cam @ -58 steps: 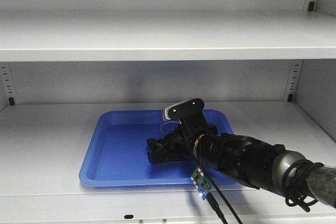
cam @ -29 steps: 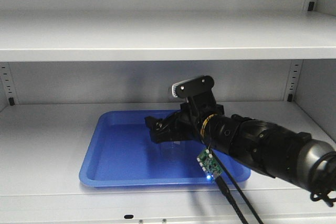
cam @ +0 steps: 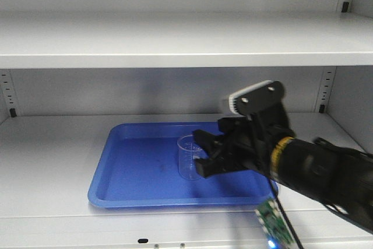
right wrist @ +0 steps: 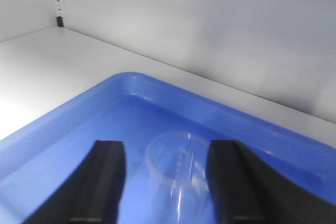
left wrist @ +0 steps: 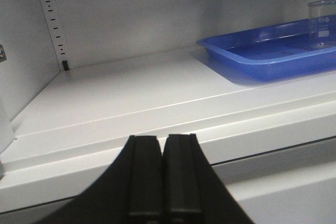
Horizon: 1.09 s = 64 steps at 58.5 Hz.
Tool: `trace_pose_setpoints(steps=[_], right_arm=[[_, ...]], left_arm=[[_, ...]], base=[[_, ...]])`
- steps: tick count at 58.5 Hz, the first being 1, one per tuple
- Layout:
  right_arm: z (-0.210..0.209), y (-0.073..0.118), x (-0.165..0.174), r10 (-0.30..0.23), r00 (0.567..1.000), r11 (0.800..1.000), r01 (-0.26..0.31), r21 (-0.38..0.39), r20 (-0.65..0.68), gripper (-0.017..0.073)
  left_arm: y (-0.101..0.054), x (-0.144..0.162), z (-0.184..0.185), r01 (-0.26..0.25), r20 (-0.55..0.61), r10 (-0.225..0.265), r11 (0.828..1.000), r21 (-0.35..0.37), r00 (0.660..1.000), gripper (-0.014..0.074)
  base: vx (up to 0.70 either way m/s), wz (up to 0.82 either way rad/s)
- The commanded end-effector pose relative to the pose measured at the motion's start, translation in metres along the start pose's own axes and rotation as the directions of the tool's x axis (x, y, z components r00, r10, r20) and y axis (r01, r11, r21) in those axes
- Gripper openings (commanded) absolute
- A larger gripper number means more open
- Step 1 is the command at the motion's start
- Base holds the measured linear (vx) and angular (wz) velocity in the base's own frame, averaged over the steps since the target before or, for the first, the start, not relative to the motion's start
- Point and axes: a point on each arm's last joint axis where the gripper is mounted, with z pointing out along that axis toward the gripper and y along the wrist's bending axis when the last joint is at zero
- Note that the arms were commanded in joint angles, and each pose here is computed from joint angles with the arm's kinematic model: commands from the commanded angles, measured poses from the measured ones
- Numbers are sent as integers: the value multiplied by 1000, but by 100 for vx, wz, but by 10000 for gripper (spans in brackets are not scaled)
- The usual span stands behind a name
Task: Pick beaker and place in left cabinet
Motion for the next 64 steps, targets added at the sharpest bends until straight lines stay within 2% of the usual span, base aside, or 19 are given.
trace_pose_setpoints(steps=[1,12,22,49,53,55,57,59,63,64], right_arm=[[-39,3,-25,-6,992,1000,8,-17,126,314],[-85,8,-18,-11,989,1000,10,4,146,180],[-108,11,-14,-14,985,1000,13,10,170,102],[-112,11,-11,-13,986,1000,10,18,165,77],[-115,8,-11,37,987,998,-44,38,158,77],[-116,7,-11,95,984,993,-103,49,151,77],[-118,4,-9,186,973,978,-197,69,139,77],[-122,1,-8,245,961,962,-258,94,124,71],[-131,-8,-4,308,946,934,-320,158,98,31],[-135,-10,-3,298,950,934,-311,173,98,13]], left_arm=[[0,-3,-1,6,77,-6,1000,-7,997,1],[0,-3,-1,6,77,-6,1000,-7,997,1],[0,-3,-1,6,77,-6,1000,-7,997,1],[0,-3,-1,6,77,-6,1000,-7,997,1],[0,-3,-1,6,77,-6,1000,-7,997,1],[0,-3,-1,6,77,-6,1000,-7,997,1],[0,-3,-1,6,77,-6,1000,-7,997,1],[0,-3,-1,6,77,-6,1000,-7,997,1],[0,-3,-1,6,77,-6,1000,-7,997,1],[0,-3,-1,6,77,-6,1000,-7,997,1]], base=[[0,0],[0,0],[0,0],[0,0],[0,0],[0,0],[0,0],[0,0],[0,0],[0,0]])
